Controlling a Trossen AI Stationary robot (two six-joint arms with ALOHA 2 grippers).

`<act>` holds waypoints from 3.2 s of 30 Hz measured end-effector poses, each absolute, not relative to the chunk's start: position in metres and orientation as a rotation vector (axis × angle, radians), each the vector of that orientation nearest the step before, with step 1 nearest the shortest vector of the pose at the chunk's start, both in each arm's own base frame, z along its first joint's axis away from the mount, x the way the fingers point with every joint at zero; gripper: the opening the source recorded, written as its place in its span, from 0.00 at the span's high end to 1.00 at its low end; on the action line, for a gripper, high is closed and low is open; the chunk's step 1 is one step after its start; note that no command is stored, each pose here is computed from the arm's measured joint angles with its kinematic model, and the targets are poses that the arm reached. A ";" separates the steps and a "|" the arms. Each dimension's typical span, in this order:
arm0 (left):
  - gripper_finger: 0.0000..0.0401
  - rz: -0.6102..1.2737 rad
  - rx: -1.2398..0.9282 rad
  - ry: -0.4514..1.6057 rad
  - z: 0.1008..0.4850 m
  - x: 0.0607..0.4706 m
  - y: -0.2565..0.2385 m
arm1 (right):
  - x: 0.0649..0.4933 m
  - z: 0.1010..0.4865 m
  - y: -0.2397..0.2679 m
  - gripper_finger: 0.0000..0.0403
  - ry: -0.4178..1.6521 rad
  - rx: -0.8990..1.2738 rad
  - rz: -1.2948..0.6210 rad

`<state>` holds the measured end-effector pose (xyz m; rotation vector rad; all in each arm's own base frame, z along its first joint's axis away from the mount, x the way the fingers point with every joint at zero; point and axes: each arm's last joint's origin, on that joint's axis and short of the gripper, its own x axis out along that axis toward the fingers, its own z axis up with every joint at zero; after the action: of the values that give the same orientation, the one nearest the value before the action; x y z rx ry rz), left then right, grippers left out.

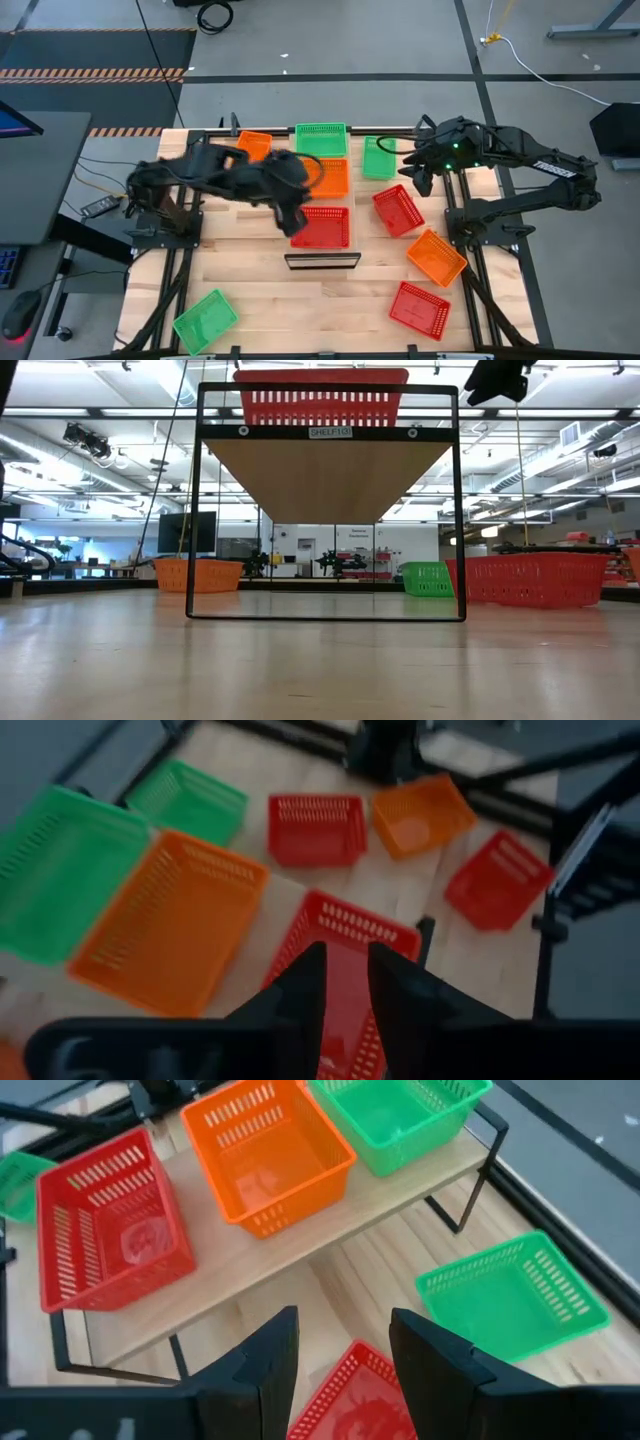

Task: Stack baskets on shelf by color
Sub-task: Stack the top red bin on top of the red bin on the shelf

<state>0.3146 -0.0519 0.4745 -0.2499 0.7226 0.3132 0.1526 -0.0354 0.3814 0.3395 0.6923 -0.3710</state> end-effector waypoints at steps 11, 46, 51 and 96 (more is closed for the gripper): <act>0.81 0.495 -0.186 0.536 0.508 0.269 -0.045 | 0.163 0.371 -0.038 0.59 0.785 0.367 -0.383; 0.97 0.147 -0.172 0.097 0.521 0.286 -0.068 | 0.164 0.302 -0.049 0.35 1.304 0.677 -0.635; 0.96 0.015 -0.171 -0.005 0.531 0.290 -0.073 | 0.165 0.277 -0.044 0.35 1.349 0.748 -0.632; 0.98 -0.002 -0.375 0.038 0.468 0.247 -0.054 | 0.164 0.183 -0.048 0.40 1.289 0.769 -0.704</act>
<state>0.2472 -0.0541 0.4685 -0.3751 0.0385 -0.0024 0.1642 -0.0479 0.1832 0.7687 1.2887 -0.7044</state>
